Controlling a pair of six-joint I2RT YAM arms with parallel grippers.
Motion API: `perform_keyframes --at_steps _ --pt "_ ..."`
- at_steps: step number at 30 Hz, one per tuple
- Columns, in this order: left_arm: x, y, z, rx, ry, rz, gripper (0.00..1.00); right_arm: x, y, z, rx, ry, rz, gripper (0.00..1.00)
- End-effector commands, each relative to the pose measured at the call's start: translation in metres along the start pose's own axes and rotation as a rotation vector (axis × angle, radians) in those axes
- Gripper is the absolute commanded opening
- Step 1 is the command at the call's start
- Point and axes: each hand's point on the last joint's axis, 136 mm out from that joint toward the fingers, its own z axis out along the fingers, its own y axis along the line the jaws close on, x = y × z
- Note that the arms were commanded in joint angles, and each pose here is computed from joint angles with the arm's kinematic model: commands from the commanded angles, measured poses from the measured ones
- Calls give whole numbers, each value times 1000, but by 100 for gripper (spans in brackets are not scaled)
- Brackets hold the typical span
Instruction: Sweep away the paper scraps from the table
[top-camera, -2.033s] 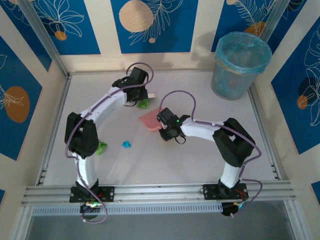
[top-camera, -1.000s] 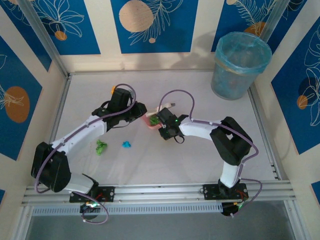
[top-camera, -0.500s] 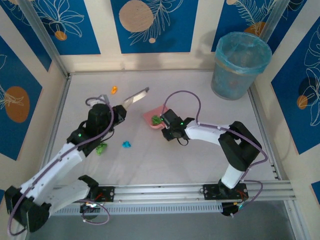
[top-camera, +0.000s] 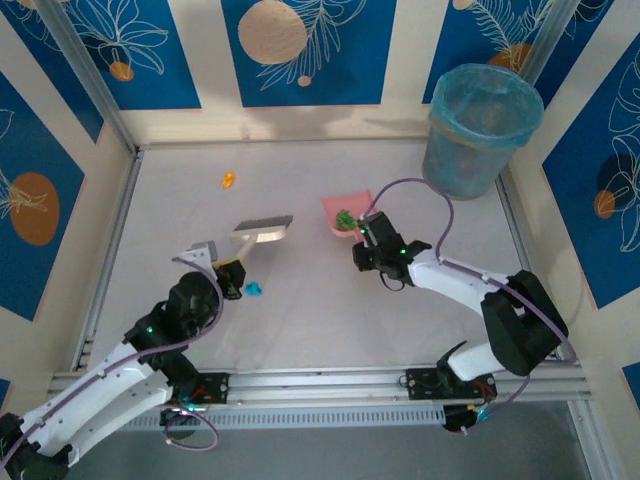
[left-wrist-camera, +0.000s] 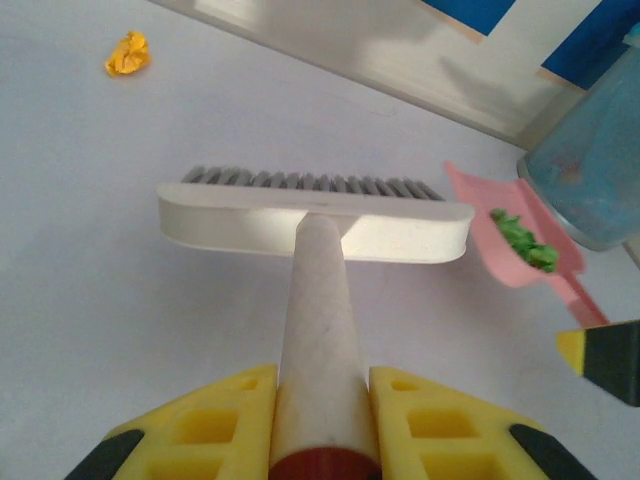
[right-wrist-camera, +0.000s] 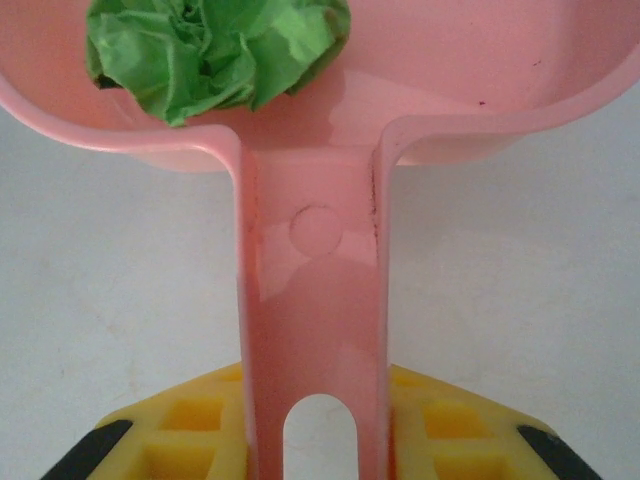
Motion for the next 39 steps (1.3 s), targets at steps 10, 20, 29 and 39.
perform_keyframes --at_steps 10,20,29,39 --pt "-6 -15 5 80 -54 38 0 -83 -14 -93 52 -93 230 0" --pt "1 -26 5 133 -3 13 0 -209 -85 -169 -66 -190 543 0" --pt "-6 -21 -5 135 -43 -19 0 -279 -142 -203 -352 -266 929 0" --pt "-5 -20 -5 133 -40 -23 0 -309 -203 -210 -599 -322 1273 0"
